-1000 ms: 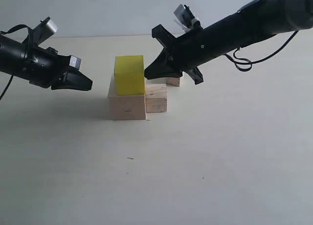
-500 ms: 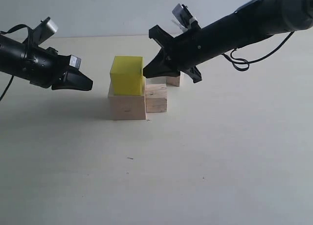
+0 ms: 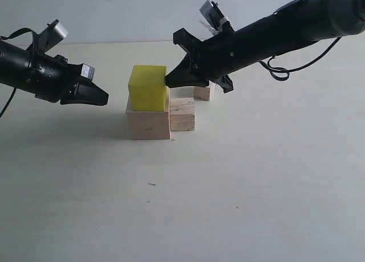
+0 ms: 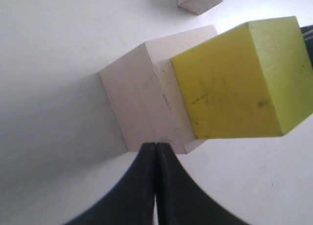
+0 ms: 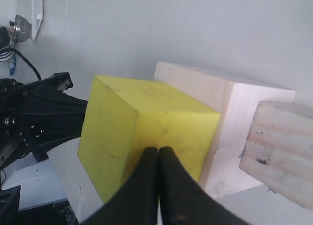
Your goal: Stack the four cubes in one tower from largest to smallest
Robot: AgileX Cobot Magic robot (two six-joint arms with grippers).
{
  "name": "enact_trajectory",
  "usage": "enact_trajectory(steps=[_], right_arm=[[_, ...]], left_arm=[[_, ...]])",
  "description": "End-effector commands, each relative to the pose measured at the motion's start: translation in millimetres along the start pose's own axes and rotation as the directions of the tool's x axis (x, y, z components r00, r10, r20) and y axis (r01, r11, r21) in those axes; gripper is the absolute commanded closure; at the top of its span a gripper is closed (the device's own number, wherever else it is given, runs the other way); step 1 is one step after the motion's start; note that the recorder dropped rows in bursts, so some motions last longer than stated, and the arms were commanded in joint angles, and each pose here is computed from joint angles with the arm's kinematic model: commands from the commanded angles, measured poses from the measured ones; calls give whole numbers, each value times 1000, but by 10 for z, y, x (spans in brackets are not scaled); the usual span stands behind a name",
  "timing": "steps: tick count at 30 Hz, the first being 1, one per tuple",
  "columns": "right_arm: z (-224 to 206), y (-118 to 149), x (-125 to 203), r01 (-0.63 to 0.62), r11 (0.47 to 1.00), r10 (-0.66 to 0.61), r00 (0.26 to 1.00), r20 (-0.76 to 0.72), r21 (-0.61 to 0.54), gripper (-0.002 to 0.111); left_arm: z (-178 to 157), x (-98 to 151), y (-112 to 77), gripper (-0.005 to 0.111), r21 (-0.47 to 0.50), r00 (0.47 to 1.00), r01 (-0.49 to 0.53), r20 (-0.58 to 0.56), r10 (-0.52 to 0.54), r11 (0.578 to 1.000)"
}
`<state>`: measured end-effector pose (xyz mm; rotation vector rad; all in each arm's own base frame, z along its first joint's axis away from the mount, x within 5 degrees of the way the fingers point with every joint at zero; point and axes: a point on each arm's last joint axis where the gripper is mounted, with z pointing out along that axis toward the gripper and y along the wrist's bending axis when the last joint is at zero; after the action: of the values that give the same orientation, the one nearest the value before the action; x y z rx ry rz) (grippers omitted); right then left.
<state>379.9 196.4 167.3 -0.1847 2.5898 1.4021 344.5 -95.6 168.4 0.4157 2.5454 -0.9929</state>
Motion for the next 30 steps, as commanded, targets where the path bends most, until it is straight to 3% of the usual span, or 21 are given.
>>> enact_trajectory(steps=[1,20,26,28,29,30], right_arm=[[-11,32,-14,38,999,-38,999,4,-14,108],[-35,41,-33,76,997,-76,997,20,-23,108],[-628,94,-150,165,985,-169,983,67,54,108],[-921,71,-90,335,930,-333,942,-36,150,108],[-1040,51,6,495,851,-466,866,-182,178,108],[-1075,43,60,559,812,-510,820,-259,170,108]], left_arm=[[-11,-19,-17,107,12,1000,-3,5,2,1000],[-11,-11,-19,107,14,1000,-8,-3,8,1000],[-188,-75,-116,107,-9,998,-51,44,51,999],[-342,-101,-207,107,-18,994,-80,79,81,997],[-428,-104,-279,107,-29,990,-97,103,99,995],[-469,-90,-312,107,-35,988,-101,115,104,994]])
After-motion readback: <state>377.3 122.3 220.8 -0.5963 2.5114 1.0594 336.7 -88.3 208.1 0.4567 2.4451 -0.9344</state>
